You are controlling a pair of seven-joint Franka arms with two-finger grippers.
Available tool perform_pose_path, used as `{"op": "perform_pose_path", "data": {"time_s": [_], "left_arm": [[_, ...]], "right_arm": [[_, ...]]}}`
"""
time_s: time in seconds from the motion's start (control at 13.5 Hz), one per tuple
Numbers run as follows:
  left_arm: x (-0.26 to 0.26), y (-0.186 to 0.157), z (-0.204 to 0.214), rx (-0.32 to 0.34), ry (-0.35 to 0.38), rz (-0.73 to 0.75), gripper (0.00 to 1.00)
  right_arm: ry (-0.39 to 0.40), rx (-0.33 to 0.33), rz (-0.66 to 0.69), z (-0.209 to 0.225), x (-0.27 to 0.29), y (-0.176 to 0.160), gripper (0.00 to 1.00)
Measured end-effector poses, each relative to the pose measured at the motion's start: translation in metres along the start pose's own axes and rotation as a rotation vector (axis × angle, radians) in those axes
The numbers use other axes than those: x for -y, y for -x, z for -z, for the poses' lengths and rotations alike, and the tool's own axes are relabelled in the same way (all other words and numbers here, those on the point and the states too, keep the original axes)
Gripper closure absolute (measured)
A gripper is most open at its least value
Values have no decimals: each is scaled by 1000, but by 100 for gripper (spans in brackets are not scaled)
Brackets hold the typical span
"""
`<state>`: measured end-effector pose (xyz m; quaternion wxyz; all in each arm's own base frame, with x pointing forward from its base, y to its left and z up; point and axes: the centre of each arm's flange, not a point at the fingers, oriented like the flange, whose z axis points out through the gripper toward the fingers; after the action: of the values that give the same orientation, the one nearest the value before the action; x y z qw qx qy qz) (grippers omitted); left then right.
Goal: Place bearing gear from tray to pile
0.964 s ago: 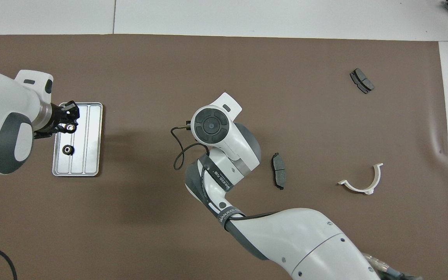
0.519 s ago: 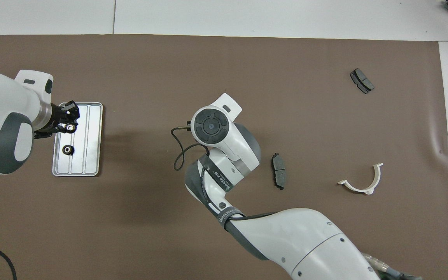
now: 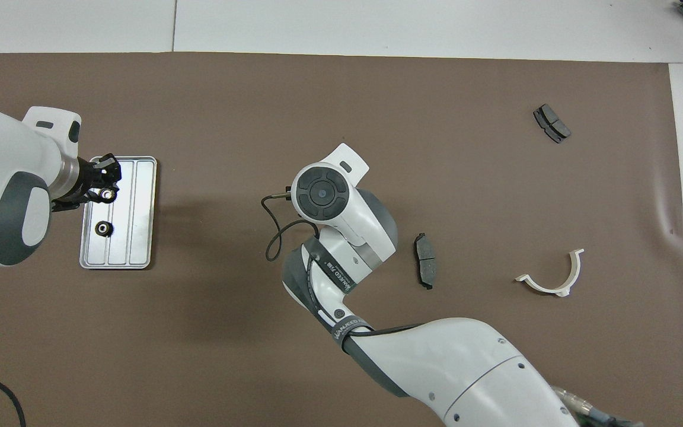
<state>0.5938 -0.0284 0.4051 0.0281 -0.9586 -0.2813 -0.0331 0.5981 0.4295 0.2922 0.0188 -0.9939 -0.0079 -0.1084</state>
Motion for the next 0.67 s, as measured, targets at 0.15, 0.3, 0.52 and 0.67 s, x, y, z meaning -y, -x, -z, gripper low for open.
{"op": "perform_pose_path", "data": {"time_s": [0.15,0.3,0.52,0.67], "left_arm": [[0,0,0,0,0,0,65],[0,0,0,-1,1,0,65],[-1,0,1,-3,2,-4,65],[-10,5,4,-8,7,-24,65]], "right_arm": [[0,0,0,0,0,0,76],[0,0,0,0,0,0,76],[2,-3,-3,1,-2,-2,76],[9,-14,-21,6,-15,-12,76]]}}
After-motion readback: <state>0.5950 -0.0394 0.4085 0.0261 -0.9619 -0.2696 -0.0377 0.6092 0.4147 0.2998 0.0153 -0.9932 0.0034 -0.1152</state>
